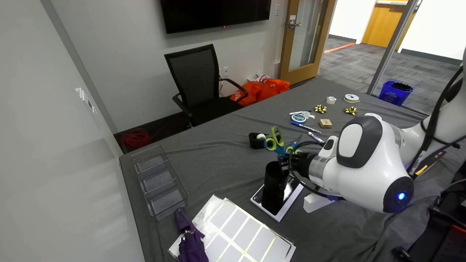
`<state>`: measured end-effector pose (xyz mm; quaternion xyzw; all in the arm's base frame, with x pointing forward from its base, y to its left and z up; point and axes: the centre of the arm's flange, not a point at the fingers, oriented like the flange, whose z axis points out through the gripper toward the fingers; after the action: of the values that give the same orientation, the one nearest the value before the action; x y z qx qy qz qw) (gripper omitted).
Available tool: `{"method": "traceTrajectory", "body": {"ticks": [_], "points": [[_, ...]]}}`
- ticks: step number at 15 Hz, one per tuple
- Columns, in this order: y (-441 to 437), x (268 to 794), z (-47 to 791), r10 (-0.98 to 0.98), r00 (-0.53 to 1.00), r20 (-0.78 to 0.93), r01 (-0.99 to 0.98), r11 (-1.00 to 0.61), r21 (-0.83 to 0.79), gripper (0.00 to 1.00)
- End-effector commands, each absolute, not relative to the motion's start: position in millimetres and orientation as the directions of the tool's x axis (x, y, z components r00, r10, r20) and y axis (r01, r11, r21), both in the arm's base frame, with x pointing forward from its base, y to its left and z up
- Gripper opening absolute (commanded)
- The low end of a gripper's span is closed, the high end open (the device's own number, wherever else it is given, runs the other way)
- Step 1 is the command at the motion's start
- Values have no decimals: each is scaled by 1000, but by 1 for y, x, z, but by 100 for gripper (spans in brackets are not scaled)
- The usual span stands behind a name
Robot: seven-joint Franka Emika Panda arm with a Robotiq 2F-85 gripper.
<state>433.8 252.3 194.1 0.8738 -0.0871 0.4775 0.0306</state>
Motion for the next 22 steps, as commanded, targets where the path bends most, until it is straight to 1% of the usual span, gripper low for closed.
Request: {"method": "traceTrajectory", "body": {"ticks": [1,9,10,11,13,16,17,22], "points": [[240,420,160,-129,531,837,-149,-987,-57,6],[247,416,152,-143,552,822,-103,-989,-104,6],[246,416,151,-142,552,822,-97,-990,-106,34],[244,416,149,-140,552,822,-91,-990,-108,51],[241,416,146,-138,554,821,-77,-990,-115,64],[237,414,142,-136,552,823,-56,-990,-126,86],[235,413,142,-136,544,828,-49,-990,-130,92],[231,404,143,-129,520,844,-4,-989,-149,92]]}}
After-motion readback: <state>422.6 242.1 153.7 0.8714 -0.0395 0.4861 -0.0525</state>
